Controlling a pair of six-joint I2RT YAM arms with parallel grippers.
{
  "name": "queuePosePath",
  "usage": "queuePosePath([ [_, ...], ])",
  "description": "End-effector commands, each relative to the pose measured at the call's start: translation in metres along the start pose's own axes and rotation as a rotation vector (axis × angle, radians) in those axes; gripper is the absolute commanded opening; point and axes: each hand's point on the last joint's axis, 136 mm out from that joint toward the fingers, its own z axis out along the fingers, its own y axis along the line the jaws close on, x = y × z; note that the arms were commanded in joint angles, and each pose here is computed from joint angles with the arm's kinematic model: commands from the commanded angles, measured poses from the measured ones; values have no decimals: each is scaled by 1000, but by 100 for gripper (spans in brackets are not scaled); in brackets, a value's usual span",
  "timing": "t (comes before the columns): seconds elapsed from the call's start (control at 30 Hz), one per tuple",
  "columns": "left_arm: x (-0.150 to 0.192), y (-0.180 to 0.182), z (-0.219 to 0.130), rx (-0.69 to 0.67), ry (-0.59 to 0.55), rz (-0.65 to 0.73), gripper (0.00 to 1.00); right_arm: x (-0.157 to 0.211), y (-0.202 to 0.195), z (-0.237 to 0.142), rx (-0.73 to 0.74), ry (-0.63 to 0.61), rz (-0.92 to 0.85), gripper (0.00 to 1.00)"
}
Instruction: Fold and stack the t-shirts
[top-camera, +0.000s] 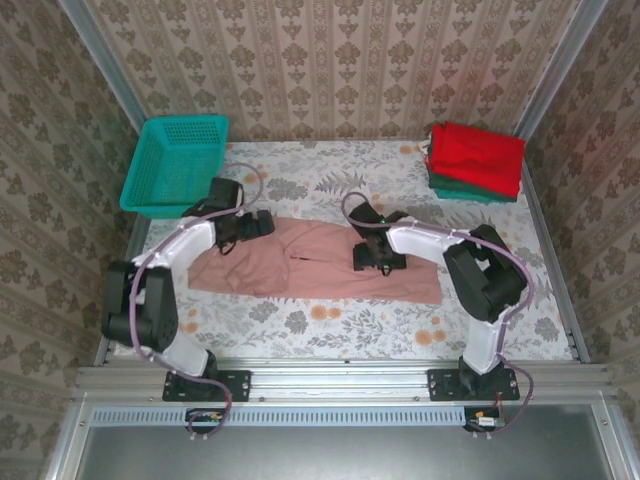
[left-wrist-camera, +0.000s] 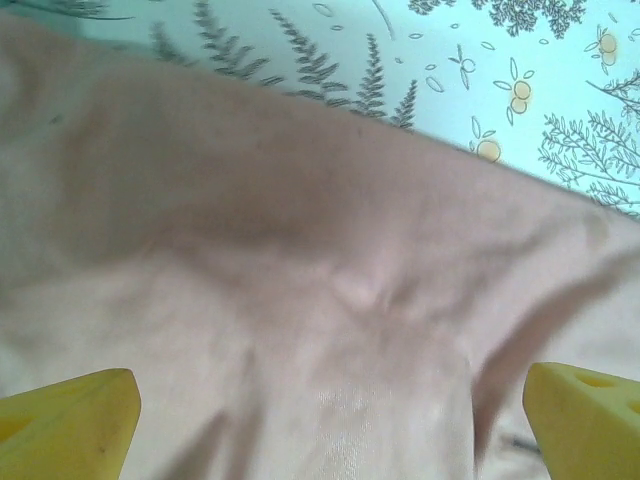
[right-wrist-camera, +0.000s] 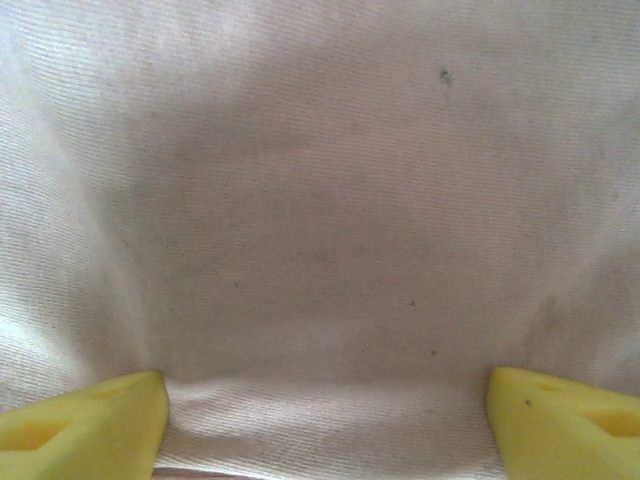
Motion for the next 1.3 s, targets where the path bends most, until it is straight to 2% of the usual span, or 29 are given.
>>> queuePosePath([
  [0.0,32,-2,49,-15,120,-18,100,46,-19,1,30,82,46,89],
  [0.1,44,-19,80,33,156,-20,100,70,-19,0,23,97,50,89],
  [0.23,36,-53,115,100,192,21,100,96,-10,-8,-1,96,49,90],
  [0.43,-20,-153,155,326,167,147,100,122,15,-25,-85,85,33,92],
  [0.47,-22,-184,156,376,171,206,100,122,20,-32,-102,73,21,93],
  [0.57,-56,-228,147,445,123,268,100,109,19,-59,-118,12,5,97],
  [0.67,-94,-245,119,463,28,298,100,85,0,-89,-104,-87,3,100],
  [0.8,-137,-235,69,420,-68,303,100,60,-30,-90,-76,-119,32,100],
  [0.87,-137,-229,48,401,-77,312,100,56,-42,-78,-36,-98,37,100],
  [0.9,-144,-206,37,355,-95,294,100,57,-47,-69,-18,-78,35,99],
  [0.97,-133,-189,18,306,-118,302,100,61,-51,-51,-1,-36,40,98],
  [1.07,-92,-169,-6,296,-144,279,100,67,-46,-32,-8,3,40,95],
  [1.13,-52,-180,-13,331,-149,293,100,68,-43,-23,-16,16,52,95],
  [1.27,-3,-201,19,377,-55,282,100,68,-34,-14,-37,34,76,94],
])
